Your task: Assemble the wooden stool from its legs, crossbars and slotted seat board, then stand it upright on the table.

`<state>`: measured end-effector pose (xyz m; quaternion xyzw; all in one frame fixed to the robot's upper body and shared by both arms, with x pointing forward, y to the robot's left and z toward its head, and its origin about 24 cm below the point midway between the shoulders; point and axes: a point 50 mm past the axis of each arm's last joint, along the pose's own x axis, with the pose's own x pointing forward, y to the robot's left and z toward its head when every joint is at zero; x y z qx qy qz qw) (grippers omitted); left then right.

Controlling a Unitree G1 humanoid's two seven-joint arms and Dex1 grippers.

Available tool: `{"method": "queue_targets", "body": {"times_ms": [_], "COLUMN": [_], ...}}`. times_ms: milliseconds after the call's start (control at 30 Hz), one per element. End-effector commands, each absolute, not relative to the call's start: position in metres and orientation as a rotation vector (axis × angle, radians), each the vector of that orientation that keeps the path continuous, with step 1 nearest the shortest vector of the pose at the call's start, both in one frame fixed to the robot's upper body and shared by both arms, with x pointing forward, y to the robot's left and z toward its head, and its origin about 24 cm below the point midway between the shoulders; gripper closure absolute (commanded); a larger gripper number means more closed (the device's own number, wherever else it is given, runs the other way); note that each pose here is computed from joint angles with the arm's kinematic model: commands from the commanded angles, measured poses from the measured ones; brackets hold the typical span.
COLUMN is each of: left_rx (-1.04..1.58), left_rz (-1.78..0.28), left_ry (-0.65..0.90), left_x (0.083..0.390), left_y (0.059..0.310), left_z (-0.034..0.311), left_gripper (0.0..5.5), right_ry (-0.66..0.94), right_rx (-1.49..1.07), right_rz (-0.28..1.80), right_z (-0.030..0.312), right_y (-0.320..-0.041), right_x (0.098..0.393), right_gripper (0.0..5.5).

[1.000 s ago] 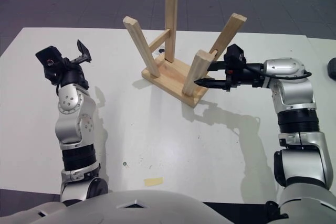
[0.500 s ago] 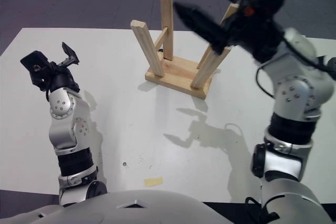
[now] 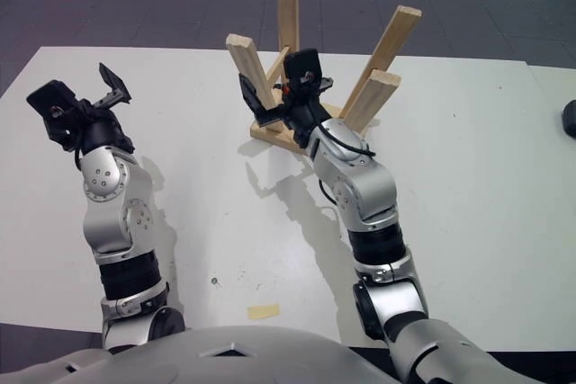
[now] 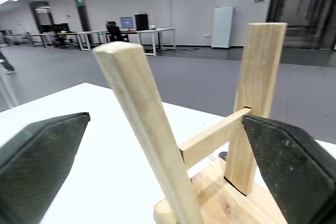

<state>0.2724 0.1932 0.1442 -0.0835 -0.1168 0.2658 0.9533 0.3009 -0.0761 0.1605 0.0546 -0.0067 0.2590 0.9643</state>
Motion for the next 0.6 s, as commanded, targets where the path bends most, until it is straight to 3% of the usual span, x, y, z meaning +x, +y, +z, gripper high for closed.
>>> {"method": "queue_targets", "body": {"times_ms": [33, 167, 467, 600], "left_rx": [-0.176, -0.177, -0.178, -0.179], "left_rz": [0.530, 0.527, 0.512, 0.505], "left_ry": [-0.240, -0.236, -0.238, -0.238], "left_x": [0.274, 0.274, 0.278, 0.279], "left_y": [0.188, 0.187, 0.185, 0.184], "left_z": [0.145, 0.143, 0.144, 0.143], "left_gripper": [0.10, 0.10, 0.10, 0.10], "right_ry": [-0.042, -0.002, 0.086, 0.193], "right_rx": [0.200, 0.248, 0.007, -0.089], "right_rz": [0.412, 0.317, 0.256, 0.142], "right_z": [0.169, 0.160, 0.129, 0.108], "right_y": [-0.109, -0.116, -0.063, -0.059], "right_x": [0.308, 0.316, 0.333, 0.338], "right_gripper": [0.12, 0.12, 0.12, 0.12]}}
